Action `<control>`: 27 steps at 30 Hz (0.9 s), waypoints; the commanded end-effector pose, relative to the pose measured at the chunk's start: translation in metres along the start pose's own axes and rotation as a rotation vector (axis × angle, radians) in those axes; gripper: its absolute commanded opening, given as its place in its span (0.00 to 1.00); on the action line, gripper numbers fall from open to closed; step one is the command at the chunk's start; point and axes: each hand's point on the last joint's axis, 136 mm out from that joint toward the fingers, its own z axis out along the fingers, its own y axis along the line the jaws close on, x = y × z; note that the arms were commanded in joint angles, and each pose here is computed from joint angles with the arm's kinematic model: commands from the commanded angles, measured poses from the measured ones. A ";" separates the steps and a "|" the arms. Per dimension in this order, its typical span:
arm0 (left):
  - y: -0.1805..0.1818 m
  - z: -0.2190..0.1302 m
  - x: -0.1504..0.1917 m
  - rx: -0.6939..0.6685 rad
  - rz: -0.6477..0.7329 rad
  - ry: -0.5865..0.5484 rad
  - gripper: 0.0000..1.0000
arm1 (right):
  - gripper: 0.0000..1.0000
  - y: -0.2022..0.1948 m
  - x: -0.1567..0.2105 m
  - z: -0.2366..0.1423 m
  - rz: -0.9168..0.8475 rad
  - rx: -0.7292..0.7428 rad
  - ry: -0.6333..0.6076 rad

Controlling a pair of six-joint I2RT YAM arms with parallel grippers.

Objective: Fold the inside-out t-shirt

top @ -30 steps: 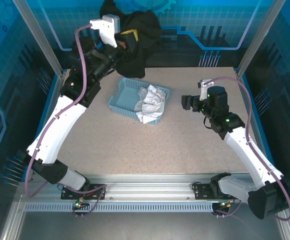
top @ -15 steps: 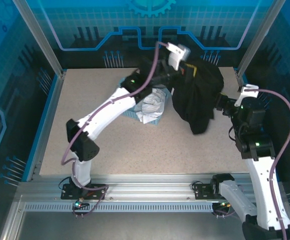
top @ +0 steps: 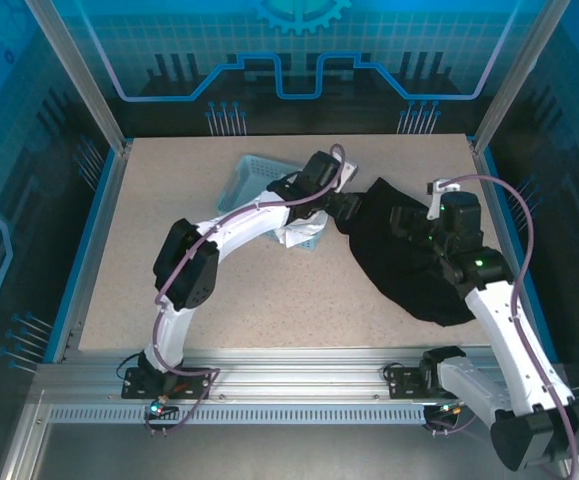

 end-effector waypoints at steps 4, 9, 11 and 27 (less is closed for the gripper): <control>0.016 0.027 0.028 -0.089 0.188 0.135 0.58 | 0.92 0.021 0.000 0.013 0.011 -0.085 -0.002; 0.042 0.036 0.036 -0.187 0.258 0.180 0.53 | 0.92 0.025 0.006 0.016 0.013 -0.105 0.011; 0.050 0.038 0.041 -0.195 0.259 0.202 0.50 | 0.92 0.025 0.007 0.017 0.013 -0.105 0.016; 0.253 -0.026 0.045 -0.551 -0.305 0.149 0.08 | 0.92 0.035 0.013 0.033 0.016 -0.145 0.048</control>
